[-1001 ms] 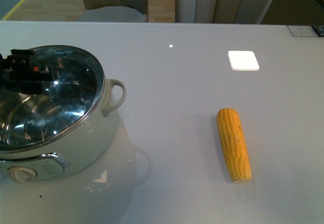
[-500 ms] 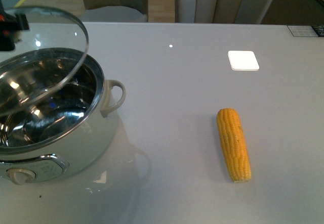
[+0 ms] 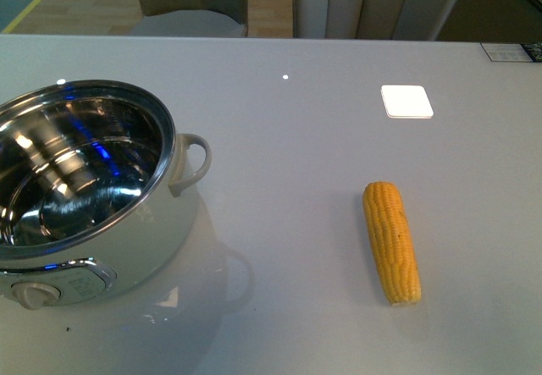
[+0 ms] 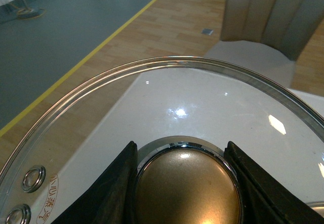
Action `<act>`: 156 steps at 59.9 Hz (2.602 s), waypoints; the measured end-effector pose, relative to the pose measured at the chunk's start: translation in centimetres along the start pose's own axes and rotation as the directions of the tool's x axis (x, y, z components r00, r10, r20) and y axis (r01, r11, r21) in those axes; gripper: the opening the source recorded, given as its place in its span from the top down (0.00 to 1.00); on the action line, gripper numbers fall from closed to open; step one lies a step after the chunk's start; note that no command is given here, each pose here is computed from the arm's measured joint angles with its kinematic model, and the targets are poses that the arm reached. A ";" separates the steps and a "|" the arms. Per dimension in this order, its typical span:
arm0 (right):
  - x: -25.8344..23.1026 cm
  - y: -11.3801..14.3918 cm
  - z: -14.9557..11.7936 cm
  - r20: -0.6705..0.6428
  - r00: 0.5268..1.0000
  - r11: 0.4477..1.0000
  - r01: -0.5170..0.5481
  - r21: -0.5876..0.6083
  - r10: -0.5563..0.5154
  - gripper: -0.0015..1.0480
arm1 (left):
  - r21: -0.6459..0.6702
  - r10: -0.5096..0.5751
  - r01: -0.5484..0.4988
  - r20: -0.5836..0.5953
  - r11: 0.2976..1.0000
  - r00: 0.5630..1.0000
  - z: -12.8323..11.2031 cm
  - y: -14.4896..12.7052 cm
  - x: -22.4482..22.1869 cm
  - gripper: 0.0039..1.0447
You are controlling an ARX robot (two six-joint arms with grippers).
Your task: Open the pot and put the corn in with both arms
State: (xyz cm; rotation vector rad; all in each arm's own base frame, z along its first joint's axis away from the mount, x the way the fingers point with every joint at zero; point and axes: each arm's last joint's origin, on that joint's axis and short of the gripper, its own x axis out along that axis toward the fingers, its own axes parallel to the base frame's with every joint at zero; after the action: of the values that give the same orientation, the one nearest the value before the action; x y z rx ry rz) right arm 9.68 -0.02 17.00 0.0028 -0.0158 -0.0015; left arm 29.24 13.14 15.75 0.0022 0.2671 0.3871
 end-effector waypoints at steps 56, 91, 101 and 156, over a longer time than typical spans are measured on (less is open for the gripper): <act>0.0 0.0 0.0 0.000 1.000 1.000 0.000 0.000 0.000 0.08 | -0.022 0.151 -0.159 -0.214 0.987 0.965 -16.6 7.3 5.6 0.57; 0.0 0.0 0.0 0.000 1.000 1.000 0.000 0.000 0.000 0.08 | -0.048 0.064 -0.076 -0.215 0.996 0.974 -20.2 5.7 7.0 0.57; 0.0 0.0 0.0 0.000 1.000 1.000 0.000 0.000 0.000 0.08 | -0.043 0.064 -0.075 -0.214 0.996 0.975 -20.2 5.7 6.9 0.33; 0.0 0.0 0.0 0.000 1.000 1.000 0.000 0.000 0.000 0.08 | -0.213 -0.008 0.018 0.051 0.977 0.999 -1.8 2.7 -6.8 0.06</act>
State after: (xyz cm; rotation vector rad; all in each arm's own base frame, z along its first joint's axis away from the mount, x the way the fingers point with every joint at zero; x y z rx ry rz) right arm 9.68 -0.02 17.00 0.0028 -0.0158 -0.0015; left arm 21.67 13.05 15.87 -0.2011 0.1751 0.4008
